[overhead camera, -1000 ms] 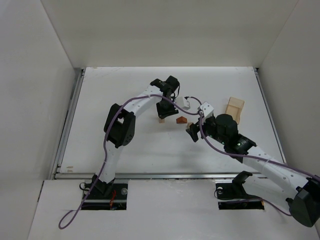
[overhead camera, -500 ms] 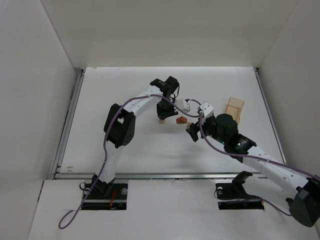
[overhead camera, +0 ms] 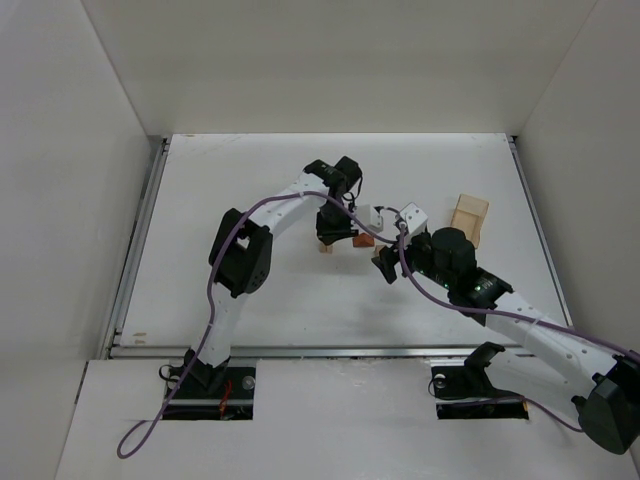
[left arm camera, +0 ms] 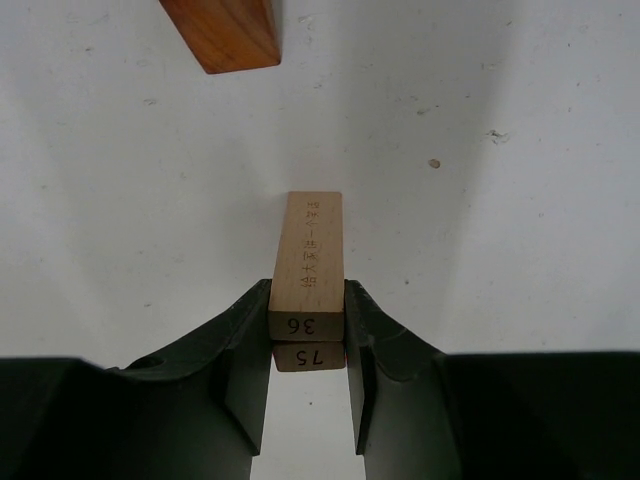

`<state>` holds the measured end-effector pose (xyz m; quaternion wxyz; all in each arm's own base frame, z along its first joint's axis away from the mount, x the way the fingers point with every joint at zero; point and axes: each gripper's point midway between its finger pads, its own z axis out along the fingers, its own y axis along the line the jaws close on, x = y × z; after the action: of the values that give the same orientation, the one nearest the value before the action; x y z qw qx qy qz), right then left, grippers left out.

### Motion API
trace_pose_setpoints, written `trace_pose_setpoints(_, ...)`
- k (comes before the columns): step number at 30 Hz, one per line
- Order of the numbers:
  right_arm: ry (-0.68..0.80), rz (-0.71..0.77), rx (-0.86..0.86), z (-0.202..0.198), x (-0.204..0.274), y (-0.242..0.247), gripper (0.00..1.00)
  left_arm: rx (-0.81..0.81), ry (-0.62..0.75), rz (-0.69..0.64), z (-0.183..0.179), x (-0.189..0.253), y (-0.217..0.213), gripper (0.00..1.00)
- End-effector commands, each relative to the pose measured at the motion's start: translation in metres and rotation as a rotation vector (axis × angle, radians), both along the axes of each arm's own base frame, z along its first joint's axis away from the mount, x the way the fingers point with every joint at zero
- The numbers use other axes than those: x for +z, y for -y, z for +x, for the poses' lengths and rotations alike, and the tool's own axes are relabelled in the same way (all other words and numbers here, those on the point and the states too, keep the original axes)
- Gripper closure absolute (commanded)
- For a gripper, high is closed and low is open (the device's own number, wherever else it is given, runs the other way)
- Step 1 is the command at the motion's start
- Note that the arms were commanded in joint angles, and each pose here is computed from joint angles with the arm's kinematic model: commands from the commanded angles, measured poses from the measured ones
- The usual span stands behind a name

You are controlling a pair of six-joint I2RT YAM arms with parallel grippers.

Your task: Build the wood block tower

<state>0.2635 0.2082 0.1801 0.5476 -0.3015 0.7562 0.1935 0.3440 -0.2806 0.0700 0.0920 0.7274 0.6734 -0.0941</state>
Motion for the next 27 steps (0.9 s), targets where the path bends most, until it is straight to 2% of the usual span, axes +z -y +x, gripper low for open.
trace_pose_setpoints(1, 0.039, 0.038, -0.007, 0.005, 0.023, -0.004, 0.13, -0.037, -0.069, 0.004, -0.025, 0.008, -0.007, 0.74)
trace_pose_setpoints(6, 0.039, 0.038, -0.007, 0.005, 0.023, -0.004, 0.13, -0.036, -0.063, 0.012, -0.024, 0.008, -0.008, 0.62)
trace_pose_setpoints(13, 0.039, 0.038, -0.007, 0.005, 0.023, -0.004, 0.13, -0.035, -0.050, 0.013, -0.023, 0.011, -0.009, 0.61)
trace_pose_setpoints(20, 0.039, 0.038, -0.007, 0.005, 0.023, -0.004, 0.13, -0.003, -0.028, -0.011, -0.017, 0.016, -0.003, 0.48)
trace_pose_setpoints(27, 0.039, 0.038, -0.007, 0.005, 0.023, -0.004, 0.13, 0.007, 0.004, -0.027, -0.011, 0.025, 0.000, 0.44)
